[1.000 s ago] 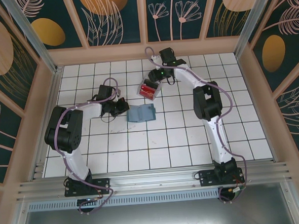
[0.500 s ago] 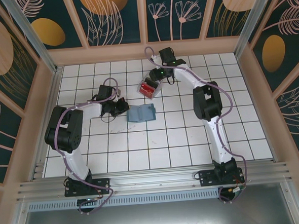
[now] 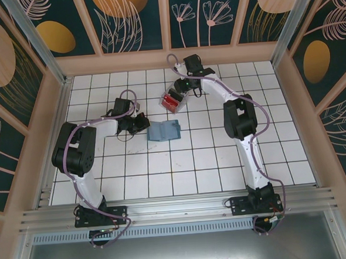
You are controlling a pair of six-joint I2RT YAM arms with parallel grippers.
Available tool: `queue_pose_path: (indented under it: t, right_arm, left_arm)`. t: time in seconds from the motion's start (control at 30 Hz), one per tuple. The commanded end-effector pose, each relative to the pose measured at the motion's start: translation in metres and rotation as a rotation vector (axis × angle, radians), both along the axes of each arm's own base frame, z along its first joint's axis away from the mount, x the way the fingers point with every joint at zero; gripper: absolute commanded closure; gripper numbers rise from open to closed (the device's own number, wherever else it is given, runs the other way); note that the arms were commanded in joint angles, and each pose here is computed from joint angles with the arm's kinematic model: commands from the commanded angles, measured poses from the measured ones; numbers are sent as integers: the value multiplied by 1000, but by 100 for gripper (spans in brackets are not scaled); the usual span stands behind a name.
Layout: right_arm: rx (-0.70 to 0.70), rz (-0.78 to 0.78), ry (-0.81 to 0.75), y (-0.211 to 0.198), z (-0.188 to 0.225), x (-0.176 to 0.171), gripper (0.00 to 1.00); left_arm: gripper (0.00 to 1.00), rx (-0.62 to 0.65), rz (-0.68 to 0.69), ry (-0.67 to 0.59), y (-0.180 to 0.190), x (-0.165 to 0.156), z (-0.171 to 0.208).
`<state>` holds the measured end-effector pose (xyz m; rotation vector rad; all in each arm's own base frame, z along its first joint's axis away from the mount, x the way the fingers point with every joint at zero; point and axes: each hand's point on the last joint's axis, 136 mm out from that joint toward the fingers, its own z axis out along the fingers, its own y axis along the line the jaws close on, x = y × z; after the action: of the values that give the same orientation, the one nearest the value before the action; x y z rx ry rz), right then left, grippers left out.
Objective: Put the credit cards into the card holder
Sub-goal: Pick up the credit card from the storage box.
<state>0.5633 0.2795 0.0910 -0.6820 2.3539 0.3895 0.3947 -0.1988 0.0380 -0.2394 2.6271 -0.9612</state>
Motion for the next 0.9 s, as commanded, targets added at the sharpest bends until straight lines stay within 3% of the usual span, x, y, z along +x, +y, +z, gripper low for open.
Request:
queue_pose_path:
  t: [0.0, 0.33, 0.6, 0.87]
  right_arm:
    - [3, -11, -99, -4, 49, 6, 68]
    - [4, 2, -112, -2, 58, 5, 70]
    - [20, 22, -74, 1, 48, 3, 99]
    - [39, 34, -81, 4, 56, 1, 100]
  left_arm:
    - [100, -16, -8, -6, -7, 6, 2]
    - [100, -16, -7, -5, -7, 4, 1]
    - [100, -16, -6, -3, -6, 3, 1]
    - [100, -14, -5, -2, -6, 3, 0]
